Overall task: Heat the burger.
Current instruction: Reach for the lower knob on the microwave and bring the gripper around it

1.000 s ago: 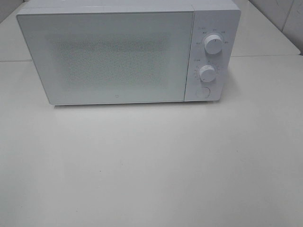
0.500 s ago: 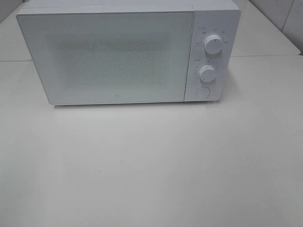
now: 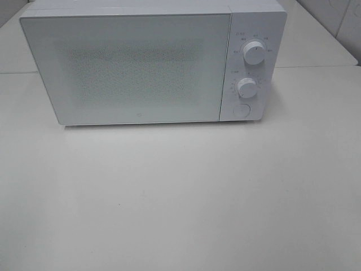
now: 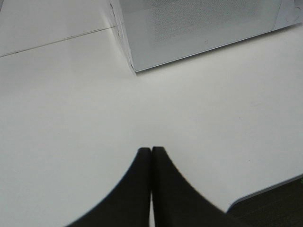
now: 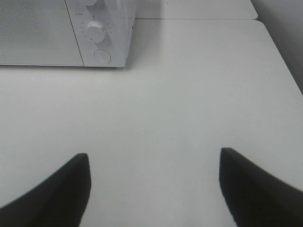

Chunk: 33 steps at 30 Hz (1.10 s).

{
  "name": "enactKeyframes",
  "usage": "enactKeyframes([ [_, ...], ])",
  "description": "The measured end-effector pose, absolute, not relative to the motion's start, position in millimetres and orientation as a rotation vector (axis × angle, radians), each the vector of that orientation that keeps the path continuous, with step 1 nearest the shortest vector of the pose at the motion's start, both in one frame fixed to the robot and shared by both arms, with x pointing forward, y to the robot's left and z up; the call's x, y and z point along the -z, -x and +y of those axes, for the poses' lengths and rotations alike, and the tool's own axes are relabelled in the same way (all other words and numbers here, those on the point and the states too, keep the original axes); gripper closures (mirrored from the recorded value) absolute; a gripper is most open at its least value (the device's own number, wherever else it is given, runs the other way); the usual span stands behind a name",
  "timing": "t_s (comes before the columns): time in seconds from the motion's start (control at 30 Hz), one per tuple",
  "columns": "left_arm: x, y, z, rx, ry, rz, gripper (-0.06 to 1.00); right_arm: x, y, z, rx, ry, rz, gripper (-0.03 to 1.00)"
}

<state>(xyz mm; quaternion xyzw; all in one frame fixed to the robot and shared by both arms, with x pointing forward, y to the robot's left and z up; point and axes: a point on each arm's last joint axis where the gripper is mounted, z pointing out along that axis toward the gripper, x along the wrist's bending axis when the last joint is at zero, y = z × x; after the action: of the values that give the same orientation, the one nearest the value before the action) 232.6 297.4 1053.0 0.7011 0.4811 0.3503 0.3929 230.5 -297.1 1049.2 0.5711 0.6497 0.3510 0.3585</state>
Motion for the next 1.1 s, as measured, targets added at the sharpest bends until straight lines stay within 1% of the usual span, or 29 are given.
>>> enactKeyframes([
  [0.17, -1053, -233, 297, -0.890, -1.779, 1.220, 0.94, -1050, -231, -297, -0.910, -1.471, 1.670, 0.25],
  [0.27, -1053, -233, 297, -0.890, -1.779, 1.220, 0.94, -1059, -234, -297, -0.947, -1.435, 1.626, 0.25],
  [0.37, -1053, -233, 297, -0.890, -1.779, 1.220, 0.94, -1067, -252, -297, -0.948, -1.435, 1.623, 0.25],
  [0.47, -1053, -233, 297, -0.890, -1.779, 1.220, 0.94, -1067, -257, -296, -0.949, -1.434, 1.621, 0.25],
  [0.53, -1053, -233, 297, -0.890, -1.779, 1.220, 0.94, -1071, -280, -295, -0.986, -1.395, 1.592, 0.25],
  [0.93, -1053, -232, 297, -0.875, -1.770, 1.224, 0.94, -1069, -339, -293, -1.011, -1.369, 1.550, 0.25],
  [1.1, -1053, -232, 297, -0.875, -1.770, 1.224, 0.94, -1060, -371, -292, -0.988, -1.397, 1.576, 0.25],
])
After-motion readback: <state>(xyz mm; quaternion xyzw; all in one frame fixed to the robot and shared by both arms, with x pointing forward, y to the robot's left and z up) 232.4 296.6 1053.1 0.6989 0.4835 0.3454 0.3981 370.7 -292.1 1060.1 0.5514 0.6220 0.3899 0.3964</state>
